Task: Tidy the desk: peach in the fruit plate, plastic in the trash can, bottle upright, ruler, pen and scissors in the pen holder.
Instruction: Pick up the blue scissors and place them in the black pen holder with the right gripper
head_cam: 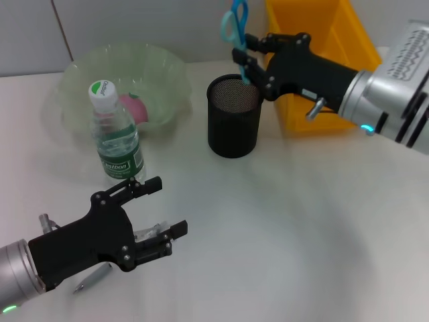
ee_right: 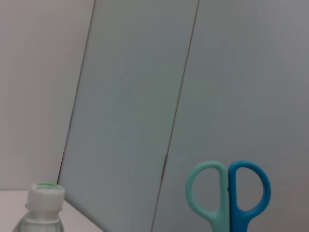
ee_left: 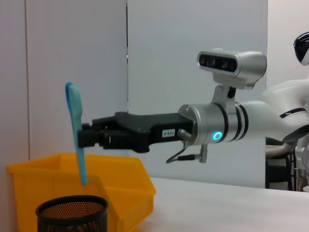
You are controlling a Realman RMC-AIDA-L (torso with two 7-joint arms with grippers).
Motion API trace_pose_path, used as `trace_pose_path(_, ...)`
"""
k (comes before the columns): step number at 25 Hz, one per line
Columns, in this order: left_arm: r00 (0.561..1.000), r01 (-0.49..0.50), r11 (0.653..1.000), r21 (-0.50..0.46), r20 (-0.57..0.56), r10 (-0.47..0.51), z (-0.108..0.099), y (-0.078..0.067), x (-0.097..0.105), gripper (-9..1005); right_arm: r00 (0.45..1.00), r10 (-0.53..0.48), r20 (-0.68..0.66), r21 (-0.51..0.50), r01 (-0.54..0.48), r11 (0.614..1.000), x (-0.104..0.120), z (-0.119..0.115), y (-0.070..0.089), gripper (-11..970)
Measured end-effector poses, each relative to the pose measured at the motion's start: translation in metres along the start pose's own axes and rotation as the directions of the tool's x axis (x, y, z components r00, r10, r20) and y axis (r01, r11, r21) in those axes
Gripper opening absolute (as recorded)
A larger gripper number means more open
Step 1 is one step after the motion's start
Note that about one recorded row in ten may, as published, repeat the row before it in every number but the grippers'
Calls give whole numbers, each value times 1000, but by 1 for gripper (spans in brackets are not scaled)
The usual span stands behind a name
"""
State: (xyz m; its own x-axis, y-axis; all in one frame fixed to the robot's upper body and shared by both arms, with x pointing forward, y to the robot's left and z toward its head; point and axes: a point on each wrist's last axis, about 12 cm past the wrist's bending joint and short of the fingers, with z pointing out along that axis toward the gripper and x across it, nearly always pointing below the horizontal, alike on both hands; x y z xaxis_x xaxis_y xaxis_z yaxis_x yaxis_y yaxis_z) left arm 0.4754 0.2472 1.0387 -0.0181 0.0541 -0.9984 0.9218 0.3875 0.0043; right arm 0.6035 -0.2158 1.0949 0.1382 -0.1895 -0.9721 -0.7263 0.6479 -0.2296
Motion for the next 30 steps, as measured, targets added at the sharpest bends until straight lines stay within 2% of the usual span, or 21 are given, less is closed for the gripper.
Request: trace_pose_path(30,1000,2,1000,0,0,-2,-2,-3,2,802,989,65,-133,17,-63,998,26,6,10,332)
